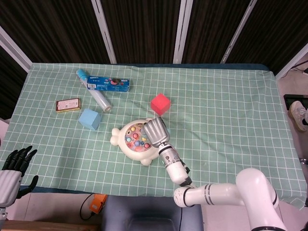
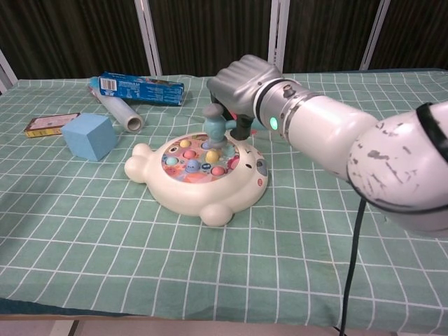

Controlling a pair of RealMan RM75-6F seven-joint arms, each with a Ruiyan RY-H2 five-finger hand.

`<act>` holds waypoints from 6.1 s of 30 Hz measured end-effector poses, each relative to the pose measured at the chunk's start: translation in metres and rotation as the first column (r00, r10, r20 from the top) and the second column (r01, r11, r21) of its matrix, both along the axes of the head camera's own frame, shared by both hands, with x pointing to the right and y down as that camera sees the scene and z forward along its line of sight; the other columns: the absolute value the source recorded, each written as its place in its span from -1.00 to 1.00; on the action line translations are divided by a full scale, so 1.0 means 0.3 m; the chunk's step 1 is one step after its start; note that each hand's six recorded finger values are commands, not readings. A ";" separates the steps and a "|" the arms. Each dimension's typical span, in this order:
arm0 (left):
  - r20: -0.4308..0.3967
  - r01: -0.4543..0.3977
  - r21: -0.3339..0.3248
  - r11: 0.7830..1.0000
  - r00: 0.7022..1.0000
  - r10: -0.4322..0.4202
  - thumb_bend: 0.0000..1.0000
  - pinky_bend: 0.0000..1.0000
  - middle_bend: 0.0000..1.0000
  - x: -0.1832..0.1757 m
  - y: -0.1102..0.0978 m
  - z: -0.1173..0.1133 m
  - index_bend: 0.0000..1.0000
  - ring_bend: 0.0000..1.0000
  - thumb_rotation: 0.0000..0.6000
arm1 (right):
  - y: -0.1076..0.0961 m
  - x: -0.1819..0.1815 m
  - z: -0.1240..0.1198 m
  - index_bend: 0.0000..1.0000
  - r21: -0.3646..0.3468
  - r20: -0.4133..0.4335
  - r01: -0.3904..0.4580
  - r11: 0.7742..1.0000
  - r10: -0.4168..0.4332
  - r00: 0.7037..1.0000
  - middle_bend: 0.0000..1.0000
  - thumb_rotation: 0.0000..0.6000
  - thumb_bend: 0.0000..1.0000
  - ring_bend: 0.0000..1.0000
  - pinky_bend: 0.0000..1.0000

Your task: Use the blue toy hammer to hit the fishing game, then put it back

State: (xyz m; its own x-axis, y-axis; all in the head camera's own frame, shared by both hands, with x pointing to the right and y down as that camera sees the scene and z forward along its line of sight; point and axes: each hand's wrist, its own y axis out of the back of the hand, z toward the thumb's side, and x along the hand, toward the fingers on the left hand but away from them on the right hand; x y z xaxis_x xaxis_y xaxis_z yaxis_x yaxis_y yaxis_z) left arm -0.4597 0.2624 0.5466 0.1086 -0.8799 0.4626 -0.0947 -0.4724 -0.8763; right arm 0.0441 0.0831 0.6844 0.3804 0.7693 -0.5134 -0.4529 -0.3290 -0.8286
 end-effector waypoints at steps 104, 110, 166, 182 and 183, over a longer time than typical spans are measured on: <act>0.037 0.002 -0.026 1.000 0.999 -0.001 -0.03 -0.86 -0.85 0.020 -0.007 0.044 -1.00 -1.00 1.00 | -0.037 0.927 0.311 0.77 -0.154 0.154 -0.391 0.907 0.413 0.898 0.49 1.00 -0.25 0.45 0.53; 0.037 0.001 -0.026 1.000 0.999 0.000 -0.03 -0.86 -0.85 0.021 -0.008 0.045 -1.00 -1.00 1.00 | -0.039 0.930 0.314 0.77 -0.156 0.153 -0.397 0.905 0.419 0.895 0.49 1.00 -0.26 0.44 0.53; 0.048 0.003 -0.035 0.999 0.999 -0.001 -0.02 -0.86 -0.82 0.020 -0.009 0.053 -1.00 -0.96 1.00 | -0.080 0.986 0.313 0.22 -0.183 0.182 -0.493 0.851 0.522 0.833 0.11 1.00 -0.36 0.34 0.41; 0.046 0.003 -0.033 0.999 0.999 -0.001 -0.02 -0.86 -0.82 0.020 -0.008 0.051 -1.00 -0.95 1.00 | -0.099 0.999 0.303 0.21 -0.167 0.182 -0.506 0.846 0.531 0.828 0.11 1.00 -0.36 0.33 0.41; 0.047 0.003 -0.033 0.999 0.999 -0.001 -0.02 -0.86 -0.82 0.020 -0.008 0.051 -1.00 -0.95 1.00 | -0.100 1.000 0.303 0.21 -0.166 0.181 -0.505 0.847 0.530 0.828 0.11 1.00 -0.36 0.33 0.41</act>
